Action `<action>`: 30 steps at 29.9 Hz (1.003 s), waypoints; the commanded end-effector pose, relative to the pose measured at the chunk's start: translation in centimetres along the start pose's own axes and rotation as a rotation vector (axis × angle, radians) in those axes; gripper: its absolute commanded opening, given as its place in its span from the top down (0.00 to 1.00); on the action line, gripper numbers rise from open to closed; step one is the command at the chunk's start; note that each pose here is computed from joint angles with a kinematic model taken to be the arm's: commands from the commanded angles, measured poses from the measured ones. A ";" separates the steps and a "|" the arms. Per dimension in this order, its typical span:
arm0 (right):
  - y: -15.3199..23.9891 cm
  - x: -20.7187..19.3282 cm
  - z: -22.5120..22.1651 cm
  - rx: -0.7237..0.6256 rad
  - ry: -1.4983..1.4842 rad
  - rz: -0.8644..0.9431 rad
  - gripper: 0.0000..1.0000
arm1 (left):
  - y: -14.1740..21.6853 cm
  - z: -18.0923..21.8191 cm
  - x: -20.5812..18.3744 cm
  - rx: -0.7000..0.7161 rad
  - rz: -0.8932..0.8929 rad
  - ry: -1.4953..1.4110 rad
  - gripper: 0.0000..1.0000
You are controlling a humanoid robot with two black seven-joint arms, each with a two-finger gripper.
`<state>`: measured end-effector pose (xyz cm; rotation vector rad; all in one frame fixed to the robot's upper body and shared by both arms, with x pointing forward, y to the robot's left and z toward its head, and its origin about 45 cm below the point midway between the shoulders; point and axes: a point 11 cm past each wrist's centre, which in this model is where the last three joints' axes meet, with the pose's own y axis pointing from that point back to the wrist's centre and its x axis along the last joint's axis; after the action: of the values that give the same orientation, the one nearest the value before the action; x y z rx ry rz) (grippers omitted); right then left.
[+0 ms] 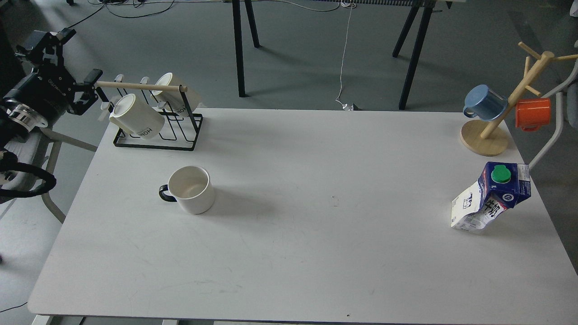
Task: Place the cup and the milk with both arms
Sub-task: 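Reach the left gripper toward the white mug on the table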
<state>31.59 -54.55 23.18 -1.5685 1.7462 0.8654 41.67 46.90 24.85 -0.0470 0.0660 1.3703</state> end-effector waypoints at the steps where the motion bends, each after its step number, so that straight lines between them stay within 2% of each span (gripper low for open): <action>1: -0.6 -0.7 -0.2 0.006 -0.002 -0.020 0.04 | 0.0 0.0 0.0 0.000 -0.001 0.001 0.00; 9: -0.8 -1.1 -0.3 0.008 -0.001 -0.028 0.04 | 0.4 0.3 0.7 0.000 0.015 -0.011 0.00; 13: -0.7 -1.0 -0.2 0.006 -0.003 -0.028 0.04 | 1.1 0.4 2.5 0.009 0.069 -0.037 0.00; 17: -0.8 -1.2 -0.2 0.006 -0.005 -0.032 0.04 | 0.4 1.4 2.5 0.000 0.060 -0.071 0.00; 20: -0.8 -1.2 -0.3 0.008 -0.004 -0.033 0.04 | -0.8 2.8 1.6 0.025 -0.005 -0.187 0.00; 25: -0.7 -1.2 -0.4 0.012 -0.005 -0.033 0.04 | -2.7 3.7 -0.7 0.143 -0.175 -0.520 0.00; 30: -0.6 -1.2 -0.3 0.012 -0.011 -0.035 0.04 | -3.8 2.9 -4.8 0.233 -0.397 -0.807 0.00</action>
<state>32.31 -54.27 24.25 -1.5783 1.7155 0.8429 44.56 44.19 28.57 0.5290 -0.3465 1.0540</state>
